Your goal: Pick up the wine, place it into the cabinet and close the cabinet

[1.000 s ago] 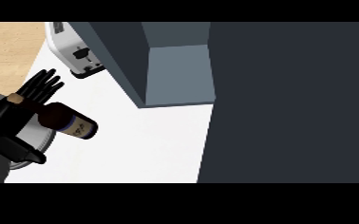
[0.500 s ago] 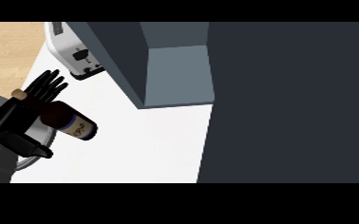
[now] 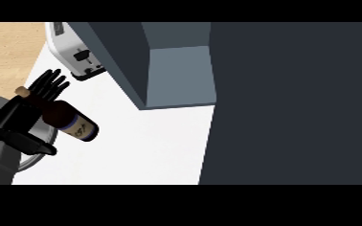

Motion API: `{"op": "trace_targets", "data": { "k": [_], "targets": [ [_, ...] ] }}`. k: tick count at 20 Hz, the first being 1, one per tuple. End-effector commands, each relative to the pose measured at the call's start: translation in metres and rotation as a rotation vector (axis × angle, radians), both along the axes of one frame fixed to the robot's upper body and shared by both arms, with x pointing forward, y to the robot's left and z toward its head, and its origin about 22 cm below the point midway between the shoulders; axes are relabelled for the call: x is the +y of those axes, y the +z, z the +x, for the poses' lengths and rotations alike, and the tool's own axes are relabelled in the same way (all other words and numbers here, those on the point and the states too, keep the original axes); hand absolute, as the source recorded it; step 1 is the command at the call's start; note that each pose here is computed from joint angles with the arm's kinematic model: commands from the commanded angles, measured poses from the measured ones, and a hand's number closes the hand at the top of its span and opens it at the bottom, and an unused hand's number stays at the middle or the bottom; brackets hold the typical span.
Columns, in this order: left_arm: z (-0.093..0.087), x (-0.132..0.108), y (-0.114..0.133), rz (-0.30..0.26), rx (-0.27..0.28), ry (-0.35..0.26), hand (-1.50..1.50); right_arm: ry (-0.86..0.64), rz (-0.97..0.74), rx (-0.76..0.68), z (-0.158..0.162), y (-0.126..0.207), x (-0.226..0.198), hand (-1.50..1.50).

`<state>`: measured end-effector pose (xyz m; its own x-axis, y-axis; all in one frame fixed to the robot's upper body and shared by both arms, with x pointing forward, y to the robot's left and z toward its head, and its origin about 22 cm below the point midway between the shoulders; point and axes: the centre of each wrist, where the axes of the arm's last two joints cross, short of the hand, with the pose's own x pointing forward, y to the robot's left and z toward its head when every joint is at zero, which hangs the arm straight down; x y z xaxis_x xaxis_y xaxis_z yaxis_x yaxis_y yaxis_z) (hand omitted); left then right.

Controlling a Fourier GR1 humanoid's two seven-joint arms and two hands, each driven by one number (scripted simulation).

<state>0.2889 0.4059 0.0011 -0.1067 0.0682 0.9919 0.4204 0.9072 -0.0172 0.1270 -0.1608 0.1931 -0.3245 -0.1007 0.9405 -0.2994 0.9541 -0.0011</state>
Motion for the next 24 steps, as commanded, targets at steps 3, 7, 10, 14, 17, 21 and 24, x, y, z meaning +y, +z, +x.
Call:
{"op": "trace_targets", "data": {
  "k": [3,7,10,14,17,21,24],
  "targets": [
    [-0.038,-0.002,-0.064,-0.15,0.152,-0.017,-1.5,0.004,0.012,-0.037,-0.025,0.012,-0.01,-1.5],
    [-0.021,-0.008,-0.061,-0.163,0.151,-0.035,1.5,0.003,0.023,-0.034,-0.023,0.01,-0.011,-1.5],
    [-0.021,-0.015,-0.066,-0.177,0.128,-0.036,1.5,-0.004,0.043,-0.058,-0.018,0.011,-0.005,-1.5],
    [-0.023,0.006,-0.057,-0.151,0.072,0.008,1.5,-0.008,0.023,-0.045,-0.035,0.013,-0.015,-1.5],
    [-0.026,0.005,-0.057,-0.129,0.04,-0.024,1.5,-0.021,0.015,-0.05,-0.032,0.015,-0.015,-1.5],
    [-0.052,-0.048,-0.1,-0.126,0.027,0.216,1.5,-0.028,0.021,-0.042,-0.027,0.016,-0.015,-1.5],
    [-0.055,-0.074,-0.107,-0.129,0.004,0.322,1.5,-0.034,0.028,-0.04,-0.025,0.01,-0.012,-1.5]
  ]
}}
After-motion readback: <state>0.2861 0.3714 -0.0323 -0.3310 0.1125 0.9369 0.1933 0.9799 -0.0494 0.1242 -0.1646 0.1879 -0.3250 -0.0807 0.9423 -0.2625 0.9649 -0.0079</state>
